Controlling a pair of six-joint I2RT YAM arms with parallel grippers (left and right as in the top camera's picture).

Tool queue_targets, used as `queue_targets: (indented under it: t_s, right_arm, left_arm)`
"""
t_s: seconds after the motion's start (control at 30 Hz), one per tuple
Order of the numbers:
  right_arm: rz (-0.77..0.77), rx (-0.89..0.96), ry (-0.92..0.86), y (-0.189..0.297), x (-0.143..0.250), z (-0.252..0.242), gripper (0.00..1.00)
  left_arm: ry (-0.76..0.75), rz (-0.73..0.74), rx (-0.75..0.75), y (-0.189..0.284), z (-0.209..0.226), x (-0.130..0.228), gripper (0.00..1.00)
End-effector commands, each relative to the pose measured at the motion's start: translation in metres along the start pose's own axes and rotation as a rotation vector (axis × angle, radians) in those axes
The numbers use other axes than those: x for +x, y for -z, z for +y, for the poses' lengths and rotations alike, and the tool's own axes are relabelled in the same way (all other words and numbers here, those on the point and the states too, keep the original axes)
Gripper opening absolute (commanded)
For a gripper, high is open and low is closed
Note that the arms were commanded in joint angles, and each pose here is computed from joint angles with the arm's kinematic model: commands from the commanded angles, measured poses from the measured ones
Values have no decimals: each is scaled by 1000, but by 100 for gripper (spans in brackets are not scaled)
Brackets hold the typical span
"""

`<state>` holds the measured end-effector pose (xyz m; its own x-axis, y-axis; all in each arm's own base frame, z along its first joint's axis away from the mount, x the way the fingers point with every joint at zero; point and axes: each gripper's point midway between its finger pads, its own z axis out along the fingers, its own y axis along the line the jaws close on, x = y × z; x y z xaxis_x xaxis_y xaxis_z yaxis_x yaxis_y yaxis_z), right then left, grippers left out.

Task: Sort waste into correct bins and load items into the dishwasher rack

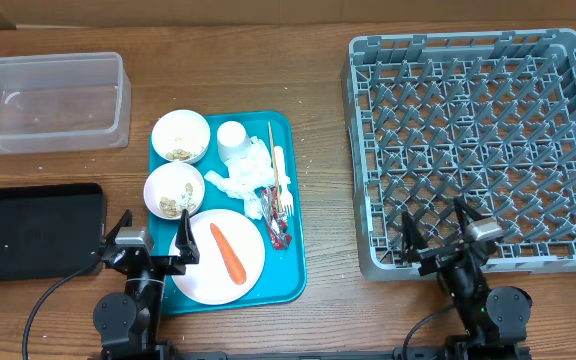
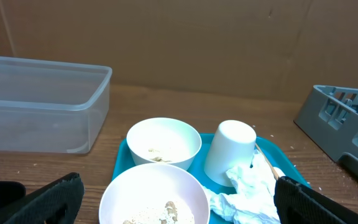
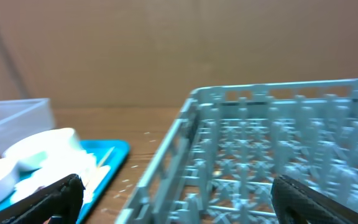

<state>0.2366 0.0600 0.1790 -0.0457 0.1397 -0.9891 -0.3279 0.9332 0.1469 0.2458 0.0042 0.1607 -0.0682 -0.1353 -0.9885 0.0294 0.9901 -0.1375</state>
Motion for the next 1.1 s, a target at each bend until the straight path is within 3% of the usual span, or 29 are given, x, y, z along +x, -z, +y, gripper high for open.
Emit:
queue_targets:
  t_s: [0.0, 0.17, 0.4, 1.07]
  right_arm:
    - [15, -157, -1, 2, 5, 27, 100]
    - [3, -210, 8, 3, 1, 36, 100]
    - [-3, -54, 1, 0, 1, 9, 100]
    - [6, -47, -3, 0, 4, 8, 100]
  left_arm:
    - [-19, -8, -15, 0, 3, 0, 100]
    - [-19, -8, -15, 0, 3, 0, 100]
    - [-19, -8, -15, 0, 3, 0, 100]
    - [-19, -8, -15, 0, 3, 0, 100]
